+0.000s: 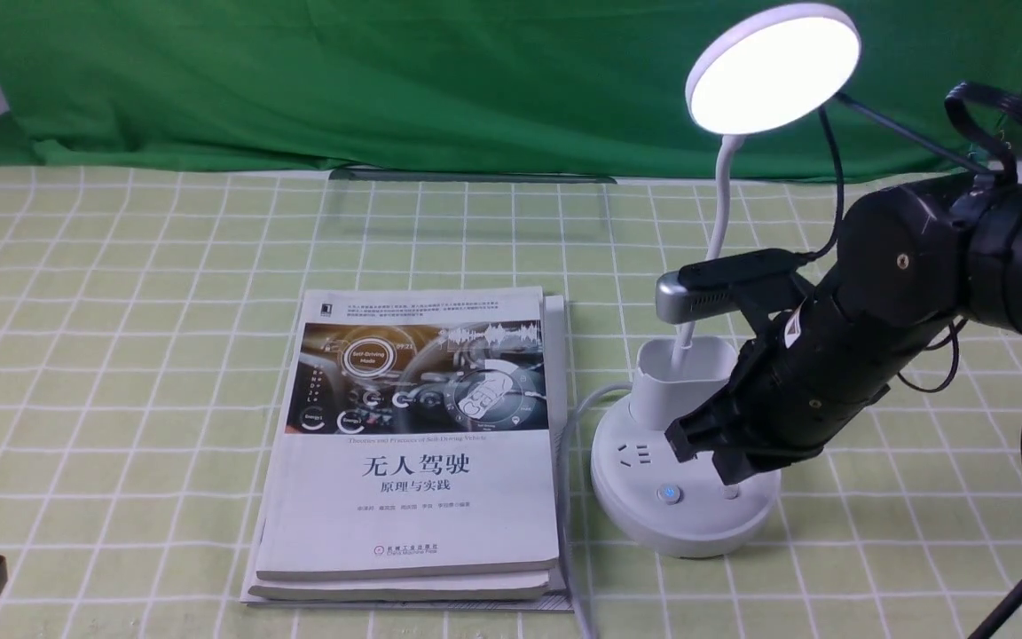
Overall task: Turn off the desk lamp on the green coffee tablecloth by hand.
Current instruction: 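Press the power button on the lamp base to turn the lamp off with the right gripper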
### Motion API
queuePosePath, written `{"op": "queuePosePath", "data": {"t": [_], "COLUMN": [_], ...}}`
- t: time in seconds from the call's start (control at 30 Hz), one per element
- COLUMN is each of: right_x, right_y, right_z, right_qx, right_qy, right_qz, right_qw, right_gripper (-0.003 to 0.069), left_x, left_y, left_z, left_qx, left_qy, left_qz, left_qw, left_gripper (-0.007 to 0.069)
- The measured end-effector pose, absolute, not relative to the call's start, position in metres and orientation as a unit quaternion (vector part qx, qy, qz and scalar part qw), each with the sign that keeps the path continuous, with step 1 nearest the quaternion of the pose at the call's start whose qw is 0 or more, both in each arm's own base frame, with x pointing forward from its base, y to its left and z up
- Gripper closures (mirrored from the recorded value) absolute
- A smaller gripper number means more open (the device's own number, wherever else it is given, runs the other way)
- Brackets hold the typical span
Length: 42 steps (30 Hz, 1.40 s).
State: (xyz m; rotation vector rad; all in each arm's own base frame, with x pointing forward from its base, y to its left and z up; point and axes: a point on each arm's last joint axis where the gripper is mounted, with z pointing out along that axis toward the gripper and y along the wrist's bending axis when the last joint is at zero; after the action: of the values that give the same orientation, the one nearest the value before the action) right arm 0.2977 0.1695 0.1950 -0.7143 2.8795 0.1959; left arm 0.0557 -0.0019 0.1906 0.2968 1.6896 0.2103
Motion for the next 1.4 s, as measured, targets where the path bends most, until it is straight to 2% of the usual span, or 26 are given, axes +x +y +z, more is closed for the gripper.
{"op": "queuePosePath", "data": {"t": [0.1,0.33,0.73,0.97,1.1,1.4], "right_x": [0.301,0.302,0.294,0.298,0.302,0.301], "right_y": [0.169,0.169,0.164,0.166,0.168,0.168], "right_z": [0.181,0.181,0.217,0.202,0.181,0.185], "right_qx": [-0.239,-0.24,-0.244,-0.243,-0.243,-0.244], "right_qy": [0.967,0.967,0.961,0.963,0.966,0.966], "right_qz": [0.059,0.06,0.069,0.064,0.056,0.056], "right_qw": [0.061,0.061,0.111,0.096,0.063,0.063], "right_gripper": [0.0615,0.0615,0.0615,0.0615,0.0615,0.0615], "left_x": [0.056,0.056,0.056,0.056,0.056,0.056], "left_y": [-0.002,-0.002,-0.002,-0.002,-0.002,-0.002], "left_z": [0.191,0.191,0.191,0.191,0.191,0.191], "left_qx": [0.131,0.131,0.131,0.131,0.131,0.131], "left_qy": [0.744,0.744,0.744,0.744,0.744,0.744], "left_qz": [0.093,0.093,0.093,0.093,0.093,0.093], "left_qw": [0.649,0.649,0.649,0.649,0.649,0.649], "left_gripper": [0.0382,0.0382,0.0382,0.0382,0.0382,0.0382]}}
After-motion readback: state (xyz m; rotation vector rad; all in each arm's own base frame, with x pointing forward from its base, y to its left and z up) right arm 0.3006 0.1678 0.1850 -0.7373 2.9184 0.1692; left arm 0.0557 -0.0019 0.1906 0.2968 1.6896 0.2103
